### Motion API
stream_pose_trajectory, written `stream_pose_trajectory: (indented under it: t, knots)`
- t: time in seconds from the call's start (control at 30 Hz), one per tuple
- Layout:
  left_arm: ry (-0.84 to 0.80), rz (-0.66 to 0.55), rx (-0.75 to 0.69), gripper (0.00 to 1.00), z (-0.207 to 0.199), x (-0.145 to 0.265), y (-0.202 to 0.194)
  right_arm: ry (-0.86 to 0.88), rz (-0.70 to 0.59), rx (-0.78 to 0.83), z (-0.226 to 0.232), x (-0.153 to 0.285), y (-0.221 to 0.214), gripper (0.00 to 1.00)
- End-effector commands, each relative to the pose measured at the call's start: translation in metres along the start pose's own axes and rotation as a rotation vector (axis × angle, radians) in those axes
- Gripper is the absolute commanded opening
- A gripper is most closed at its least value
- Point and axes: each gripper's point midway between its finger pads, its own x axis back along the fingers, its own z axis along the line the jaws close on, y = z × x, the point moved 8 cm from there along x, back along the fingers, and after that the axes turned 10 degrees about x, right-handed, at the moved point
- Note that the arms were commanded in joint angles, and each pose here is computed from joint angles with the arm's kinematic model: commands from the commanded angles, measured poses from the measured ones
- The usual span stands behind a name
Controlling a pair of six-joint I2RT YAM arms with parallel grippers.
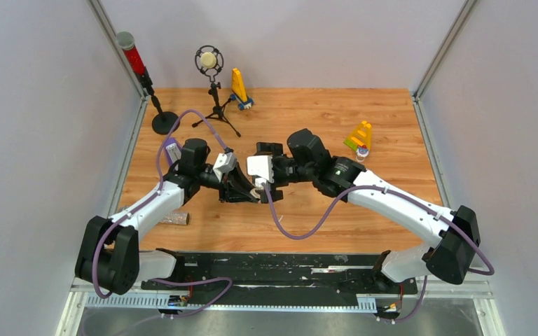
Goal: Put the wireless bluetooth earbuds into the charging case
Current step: Place the earbud in the charging case.
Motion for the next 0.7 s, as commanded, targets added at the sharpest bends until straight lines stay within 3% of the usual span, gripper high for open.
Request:
stream_pose_trajectory:
  t: [0.0, 0.47, 0.67]
  knots:
    - [-0.074, -0.013, -0.057, 0.32, -0.007, -0.003, 0.014, -0.150, -0.009, 0.012, -0.034, 0.008, 0.016, 1.00]
    - [-0.076, -0.012, -0.057, 0.32, -0.008, -0.003, 0.014, -0.041, 0.008, 0.136, -0.011, 0.045, 0.019, 0.97]
    - [-0.078, -0.011, -0.054, 0.32, -0.008, -0.004, 0.014, 0.016, 0.013, 0.121, 0.005, 0.037, 0.006, 0.97]
